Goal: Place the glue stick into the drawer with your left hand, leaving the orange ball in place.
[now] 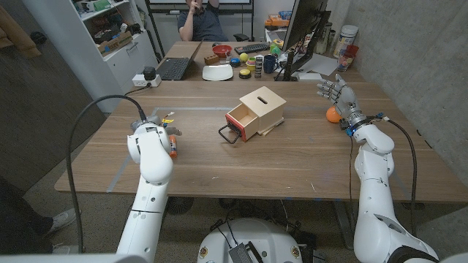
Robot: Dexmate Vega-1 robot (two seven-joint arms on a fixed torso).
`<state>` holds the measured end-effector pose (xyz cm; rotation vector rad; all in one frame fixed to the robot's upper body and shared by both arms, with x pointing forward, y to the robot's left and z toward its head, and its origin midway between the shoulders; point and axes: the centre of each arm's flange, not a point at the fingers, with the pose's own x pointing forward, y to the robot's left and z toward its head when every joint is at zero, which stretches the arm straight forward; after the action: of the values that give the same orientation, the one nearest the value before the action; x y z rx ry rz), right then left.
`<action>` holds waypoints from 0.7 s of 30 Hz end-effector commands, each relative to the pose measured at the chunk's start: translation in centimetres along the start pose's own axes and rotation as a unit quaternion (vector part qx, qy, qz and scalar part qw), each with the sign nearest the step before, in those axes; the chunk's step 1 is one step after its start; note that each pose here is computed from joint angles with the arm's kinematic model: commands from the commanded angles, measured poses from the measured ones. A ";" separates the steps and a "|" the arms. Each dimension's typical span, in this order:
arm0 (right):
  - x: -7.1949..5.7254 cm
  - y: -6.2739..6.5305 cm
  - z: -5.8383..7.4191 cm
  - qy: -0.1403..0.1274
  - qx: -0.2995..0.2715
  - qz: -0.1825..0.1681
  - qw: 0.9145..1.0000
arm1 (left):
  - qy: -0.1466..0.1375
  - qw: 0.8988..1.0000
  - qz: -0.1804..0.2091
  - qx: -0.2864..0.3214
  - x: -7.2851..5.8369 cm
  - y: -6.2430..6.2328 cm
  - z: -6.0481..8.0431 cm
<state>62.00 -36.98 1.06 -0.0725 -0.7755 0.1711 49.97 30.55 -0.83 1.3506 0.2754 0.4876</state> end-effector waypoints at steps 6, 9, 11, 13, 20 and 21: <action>0.3 0.0 0.2 -0.007 -0.006 0.007 1.000 | 0.011 1.000 -0.026 -0.002 2.1 -1.6 0.2; 0.3 0.0 0.3 -0.008 -0.010 0.008 1.000 | 0.009 1.000 -0.028 -0.004 2.5 -1.8 0.3; 0.3 0.0 0.4 -0.009 -0.012 0.006 1.000 | 0.012 0.999 -0.034 -0.005 2.8 -1.9 0.3; 0.3 -0.1 0.4 -0.010 -0.009 0.007 1.000 | 0.015 0.999 -0.039 -0.003 3.1 -2.1 0.5; 0.2 -0.2 0.5 -0.014 -0.010 0.011 1.000 | 0.012 0.999 -0.047 -0.001 3.6 -2.6 0.9; 0.2 -0.2 0.6 -0.015 -0.009 0.012 1.000 | 0.012 0.999 -0.047 -0.003 3.7 -2.8 1.0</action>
<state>61.98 -37.04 1.44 -0.0945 -0.7908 0.1763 52.80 31.20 -2.33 1.3259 0.3354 0.4484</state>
